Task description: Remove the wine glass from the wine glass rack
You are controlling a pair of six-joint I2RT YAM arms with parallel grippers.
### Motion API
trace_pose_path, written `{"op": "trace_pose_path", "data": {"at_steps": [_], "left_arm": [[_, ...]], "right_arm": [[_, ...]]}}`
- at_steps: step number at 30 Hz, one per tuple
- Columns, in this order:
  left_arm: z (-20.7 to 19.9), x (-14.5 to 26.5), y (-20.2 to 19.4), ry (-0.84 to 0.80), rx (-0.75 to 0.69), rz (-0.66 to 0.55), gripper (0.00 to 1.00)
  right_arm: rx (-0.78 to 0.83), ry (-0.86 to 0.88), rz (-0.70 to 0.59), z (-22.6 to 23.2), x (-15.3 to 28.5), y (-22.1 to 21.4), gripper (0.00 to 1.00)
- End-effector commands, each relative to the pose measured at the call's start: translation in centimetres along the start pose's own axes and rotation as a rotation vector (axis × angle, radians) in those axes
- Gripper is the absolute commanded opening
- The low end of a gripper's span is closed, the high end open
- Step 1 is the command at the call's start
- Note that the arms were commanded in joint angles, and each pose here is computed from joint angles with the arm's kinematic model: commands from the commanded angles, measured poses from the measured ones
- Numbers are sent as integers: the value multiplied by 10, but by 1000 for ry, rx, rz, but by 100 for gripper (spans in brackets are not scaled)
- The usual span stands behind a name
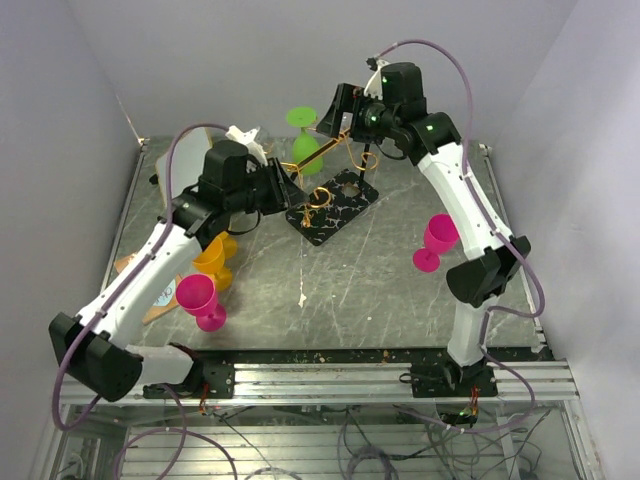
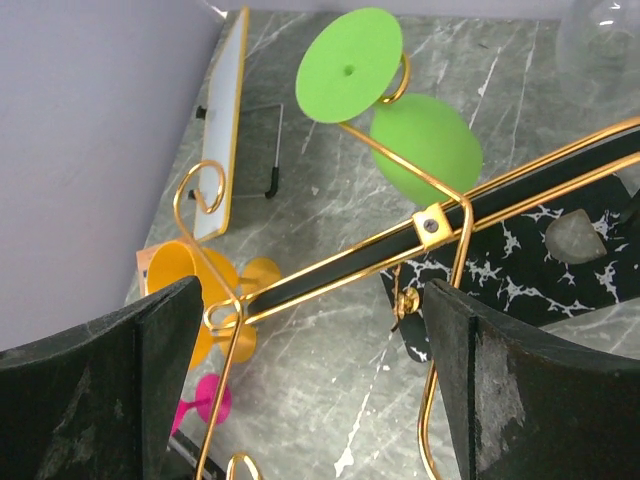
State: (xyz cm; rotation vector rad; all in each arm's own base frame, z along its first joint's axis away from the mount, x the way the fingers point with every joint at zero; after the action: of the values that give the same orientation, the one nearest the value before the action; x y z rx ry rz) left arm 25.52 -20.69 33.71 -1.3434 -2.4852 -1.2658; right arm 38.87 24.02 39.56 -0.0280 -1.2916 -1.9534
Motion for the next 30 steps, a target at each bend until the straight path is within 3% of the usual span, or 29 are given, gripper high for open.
{"op": "trace_pose_path", "data": {"at_steps": [1, 8, 16, 21, 30], "left_arm": [[-11, 28, 11, 18, -111, -80, 44], [-2, 46, 44, 182, -223, -147, 71], [31, 51, 116, 274, -206, -222, 80], [51, 28, 143, 287, -221, -194, 80], [85, -18, 150, 321, -199, -81, 60]], "right_arm": [[-21, 13, -111, 5, -6, 22, 91], [-27, 22, -85, 7, -5, 18, 90], [15, -4, -82, 10, 38, 9, 90], [35, -39, -83, 5, 68, -6, 91], [54, -101, -87, -9, 105, -33, 93]]}}
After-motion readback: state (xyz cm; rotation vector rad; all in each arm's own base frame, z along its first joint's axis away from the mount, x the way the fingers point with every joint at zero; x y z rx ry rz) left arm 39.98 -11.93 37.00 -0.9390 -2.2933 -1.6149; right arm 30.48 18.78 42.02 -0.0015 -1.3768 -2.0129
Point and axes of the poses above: each gripper's point midway between its finger pads, its own x axis back along the fingers, its own z axis along the line the jaws close on, y = z × x, the point moved 8 cm from there along x, back along the fingers, and after that the axes turned 1 degree about -x, right-handed, at the moved point
